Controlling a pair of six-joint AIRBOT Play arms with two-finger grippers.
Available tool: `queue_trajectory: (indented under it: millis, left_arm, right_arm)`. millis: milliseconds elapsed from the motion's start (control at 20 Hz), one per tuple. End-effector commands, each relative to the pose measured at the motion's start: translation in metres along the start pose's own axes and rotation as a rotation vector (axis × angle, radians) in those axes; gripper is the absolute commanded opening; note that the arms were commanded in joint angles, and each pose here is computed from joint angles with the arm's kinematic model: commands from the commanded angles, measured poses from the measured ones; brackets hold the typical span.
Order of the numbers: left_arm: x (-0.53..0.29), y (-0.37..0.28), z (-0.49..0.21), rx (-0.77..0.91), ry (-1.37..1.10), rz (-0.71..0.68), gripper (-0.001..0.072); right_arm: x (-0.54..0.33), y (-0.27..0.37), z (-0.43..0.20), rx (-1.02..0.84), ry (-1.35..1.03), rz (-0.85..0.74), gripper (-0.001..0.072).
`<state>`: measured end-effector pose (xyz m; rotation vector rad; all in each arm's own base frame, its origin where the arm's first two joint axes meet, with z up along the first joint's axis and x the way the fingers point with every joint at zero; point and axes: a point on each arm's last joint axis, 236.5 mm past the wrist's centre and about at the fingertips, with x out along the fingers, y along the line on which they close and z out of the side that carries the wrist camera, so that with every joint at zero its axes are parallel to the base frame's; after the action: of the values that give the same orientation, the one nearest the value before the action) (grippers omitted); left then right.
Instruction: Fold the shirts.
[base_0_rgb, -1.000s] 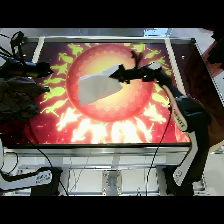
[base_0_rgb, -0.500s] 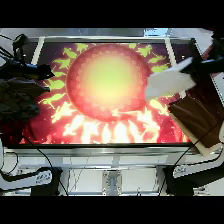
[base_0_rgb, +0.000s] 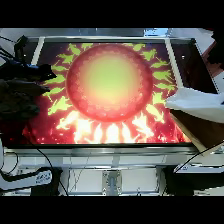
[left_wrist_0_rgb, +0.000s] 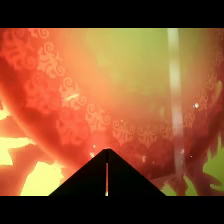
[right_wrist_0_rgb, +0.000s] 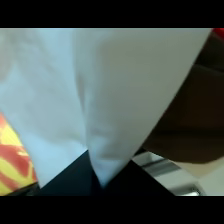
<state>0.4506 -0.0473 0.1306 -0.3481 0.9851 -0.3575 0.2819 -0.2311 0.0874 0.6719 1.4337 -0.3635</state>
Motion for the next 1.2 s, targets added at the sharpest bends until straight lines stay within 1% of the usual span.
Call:
queue_trajectory:
  millis: [0,100,150,200,250,350,450,500,550,650,700,750,800,850,950,1050,1150]
  left_arm:
    - [0.0,-0.006,-0.001,-0.024,0.005,-0.026,0.0015]
    - [0.0,-0.006,-0.001,-0.034,0.005,-0.026,0.0015]
    - [0.0,-0.006,-0.001,-0.035,0.006,-0.026,0.0015]
    - [0.0,-0.006,-0.001,-0.034,0.006,-0.026,0.0015]
    - [0.0,-0.006,-0.001,-0.035,0.006,-0.026,0.0015]
    - [0.0,-0.006,-0.001,-0.034,0.005,-0.026,0.0016]
    - [0.0,-0.006,-0.001,-0.034,0.004,-0.026,0.0015]
    - [0.0,-0.006,-0.001,-0.034,0.003,-0.025,0.0015]
    - [0.0,-0.006,0.0,-0.036,0.003,-0.026,0.0015]
    - [-0.001,-0.01,0.0,-0.046,-0.001,-0.041,0.0015]
    - [-0.001,-0.014,0.002,-0.052,-0.006,-0.059,0.0015]
    - [-0.001,-0.02,0.004,-0.057,-0.014,-0.079,0.0015]
    - [0.0,-0.025,0.006,-0.058,-0.021,-0.094,0.0015]
    - [0.002,-0.03,0.006,-0.051,-0.022,-0.101,0.0015]
    - [0.006,-0.04,0.005,-0.026,-0.019,-0.111,0.0016]
    - [0.011,-0.05,0.006,-0.004,-0.027,-0.118,0.0015]
    - [0.015,-0.06,0.01,0.023,-0.046,-0.125,0.0016]
  right_arm:
    - [0.018,-0.079,-0.041,0.092,0.183,-0.354,0.0034]
    - [0.035,-0.085,-0.054,0.089,0.249,-0.37,0.0044]
    - [0.04,-0.085,-0.059,0.089,0.271,-0.367,0.0134]
    - [0.04,-0.084,-0.062,0.092,0.287,-0.363,0.0309]
    - [0.039,-0.081,-0.061,0.096,0.276,-0.353,0.0447]
    - [0.032,-0.064,-0.053,0.093,0.22,-0.288,0.045]
    - [0.022,-0.024,-0.031,0.053,0.111,-0.129,0.0448]
    - [0.015,0.012,-0.014,0.015,0.031,0.017,0.0445]
    - [0.004,0.057,0.002,-0.034,-0.053,0.201,0.0445]
    - [-0.043,0.164,0.019,-0.223,-0.219,0.634,0.0443]
    - [-0.065,0.204,0.016,-0.329,-0.27,0.779,0.0443]
    - [-0.077,0.234,0.011,-0.416,-0.307,0.861,0.0443]
    - [-0.078,0.259,0.005,-0.49,-0.323,0.889,0.0443]
    - [-0.069,0.28,-0.001,-0.56,-0.331,0.866,0.0443]
    - [-0.04,0.311,-0.011,-0.693,-0.347,0.754,0.0444]
    - [-0.005,0.337,-0.015,-0.812,-0.378,0.58,0.0444]
    - [0.018,0.362,-0.024,-0.888,-0.396,0.488,0.0444]
